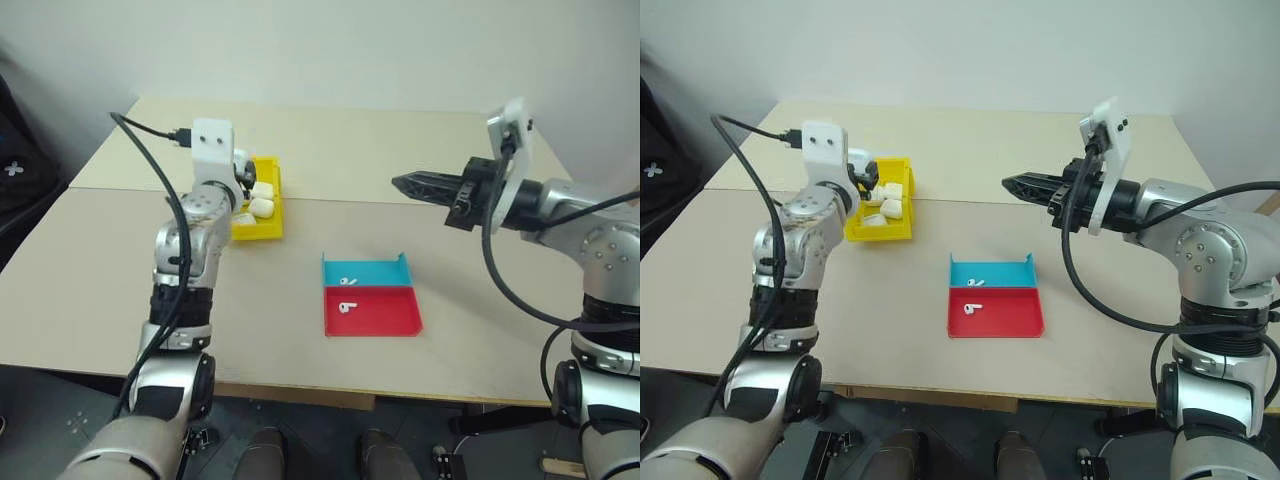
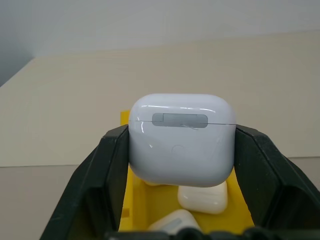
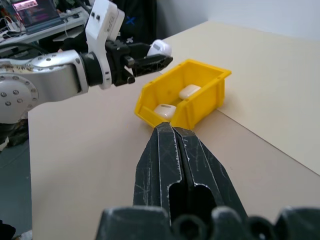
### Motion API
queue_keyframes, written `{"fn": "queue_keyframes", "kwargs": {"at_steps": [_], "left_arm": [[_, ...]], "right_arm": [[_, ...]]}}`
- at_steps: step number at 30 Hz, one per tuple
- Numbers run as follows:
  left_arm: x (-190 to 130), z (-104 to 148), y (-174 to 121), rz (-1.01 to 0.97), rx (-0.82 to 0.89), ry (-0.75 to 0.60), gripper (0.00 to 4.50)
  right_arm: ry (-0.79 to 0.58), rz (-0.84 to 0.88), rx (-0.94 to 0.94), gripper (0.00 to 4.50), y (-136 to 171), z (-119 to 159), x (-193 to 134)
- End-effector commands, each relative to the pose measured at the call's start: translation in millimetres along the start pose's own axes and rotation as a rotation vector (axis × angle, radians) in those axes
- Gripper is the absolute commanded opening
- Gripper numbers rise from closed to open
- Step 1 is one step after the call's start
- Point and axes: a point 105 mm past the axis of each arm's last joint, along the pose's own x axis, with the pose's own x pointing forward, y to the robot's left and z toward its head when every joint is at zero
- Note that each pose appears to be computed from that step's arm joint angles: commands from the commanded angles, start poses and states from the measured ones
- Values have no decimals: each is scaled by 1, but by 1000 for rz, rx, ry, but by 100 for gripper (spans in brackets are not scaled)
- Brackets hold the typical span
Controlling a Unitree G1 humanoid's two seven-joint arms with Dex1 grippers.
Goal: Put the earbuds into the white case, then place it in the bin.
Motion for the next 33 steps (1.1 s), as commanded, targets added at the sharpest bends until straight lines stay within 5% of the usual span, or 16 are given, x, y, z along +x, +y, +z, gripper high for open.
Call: {"fn": "queue_keyframes", "kwargs": {"at_steps": [1,5,11,21,28,33], "left_arm": [[9,8,2,27,-14,-18,278],[15,-4,-1,6,9,-1,278],[18,-9,-2,-2,4,-9,447],[2,21,-7,-79,-31,-192,447],[-20,2,-2,-204,50,-207,447],[-44,-14,3,-339,30,-177,447]], "right_arm": [[6,-13,-39,4,4,3,-3],[14,-23,-43,4,5,-1,-3],[31,-38,-48,0,5,-4,-5],[49,-36,-64,0,4,-5,-2],[81,-42,-133,0,4,-12,-8],[78,56,-408,0,27,-33,-26]]}}
